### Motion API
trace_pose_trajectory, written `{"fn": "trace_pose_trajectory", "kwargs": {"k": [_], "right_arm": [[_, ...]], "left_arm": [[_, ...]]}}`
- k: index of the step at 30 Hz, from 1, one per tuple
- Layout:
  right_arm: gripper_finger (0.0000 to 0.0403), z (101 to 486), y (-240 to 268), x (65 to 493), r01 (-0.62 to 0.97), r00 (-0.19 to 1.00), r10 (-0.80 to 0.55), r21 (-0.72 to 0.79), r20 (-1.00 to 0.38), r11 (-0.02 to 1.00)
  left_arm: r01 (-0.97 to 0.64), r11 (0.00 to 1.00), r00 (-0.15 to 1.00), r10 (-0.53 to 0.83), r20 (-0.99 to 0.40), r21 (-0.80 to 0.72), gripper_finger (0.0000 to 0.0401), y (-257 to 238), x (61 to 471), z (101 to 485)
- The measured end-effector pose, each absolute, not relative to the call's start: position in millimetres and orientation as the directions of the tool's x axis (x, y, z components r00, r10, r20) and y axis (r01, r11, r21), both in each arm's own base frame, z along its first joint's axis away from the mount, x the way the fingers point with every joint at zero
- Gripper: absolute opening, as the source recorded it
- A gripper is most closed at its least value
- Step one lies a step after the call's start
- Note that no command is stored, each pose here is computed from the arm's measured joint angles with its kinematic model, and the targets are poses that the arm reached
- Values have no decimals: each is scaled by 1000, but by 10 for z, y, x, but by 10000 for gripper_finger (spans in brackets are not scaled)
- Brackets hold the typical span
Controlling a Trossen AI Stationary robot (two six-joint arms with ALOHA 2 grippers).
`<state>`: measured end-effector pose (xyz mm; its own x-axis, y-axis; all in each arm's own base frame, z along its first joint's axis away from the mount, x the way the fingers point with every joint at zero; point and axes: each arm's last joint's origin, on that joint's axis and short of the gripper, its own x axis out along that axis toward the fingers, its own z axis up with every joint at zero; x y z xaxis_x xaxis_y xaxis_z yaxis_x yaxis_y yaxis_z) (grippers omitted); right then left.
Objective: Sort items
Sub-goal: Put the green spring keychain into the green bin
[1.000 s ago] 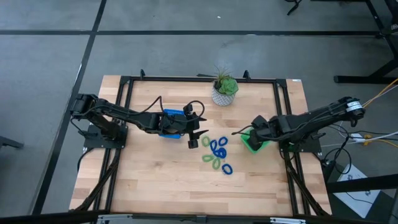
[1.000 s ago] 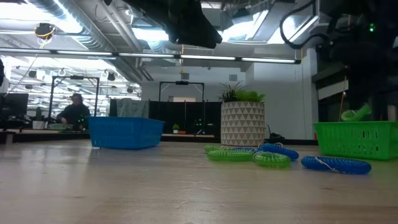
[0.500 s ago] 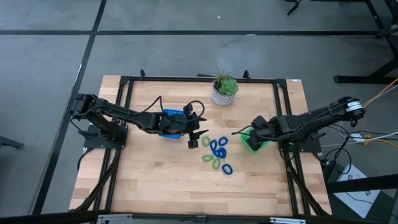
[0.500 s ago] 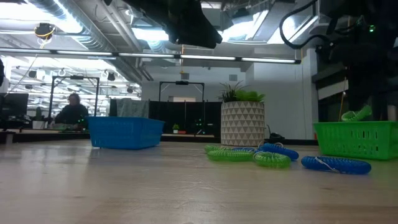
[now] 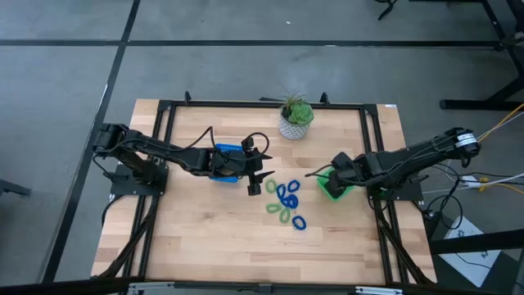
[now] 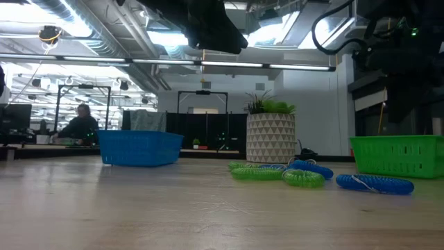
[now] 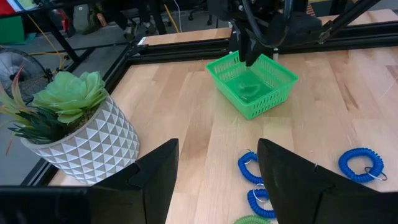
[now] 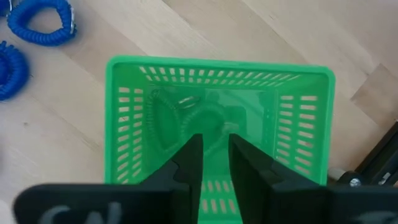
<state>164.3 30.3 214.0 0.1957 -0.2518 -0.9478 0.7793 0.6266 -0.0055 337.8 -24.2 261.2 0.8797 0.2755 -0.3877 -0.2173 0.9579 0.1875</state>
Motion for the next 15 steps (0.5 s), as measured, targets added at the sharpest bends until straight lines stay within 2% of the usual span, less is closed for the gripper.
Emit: {"fn": "trace_pose_trajectory", "kwargs": {"k": [7, 13, 15], "right_arm": [[102, 2150, 320, 1702, 813, 254, -227, 81, -940, 576], [103, 2216, 361, 1898, 753, 453, -197, 254, -870, 607], [103, 2249, 374, 1981, 713, 527, -203, 299, -825, 634]], "left_arm": [[-217, 958, 880, 275, -388, 188, 214, -242, 3378, 2612], [-217, 958, 880, 275, -388, 188, 214, -243, 3378, 2612], [-197, 952, 882, 276, -383, 233, 214, -243, 3380, 2616]]}}
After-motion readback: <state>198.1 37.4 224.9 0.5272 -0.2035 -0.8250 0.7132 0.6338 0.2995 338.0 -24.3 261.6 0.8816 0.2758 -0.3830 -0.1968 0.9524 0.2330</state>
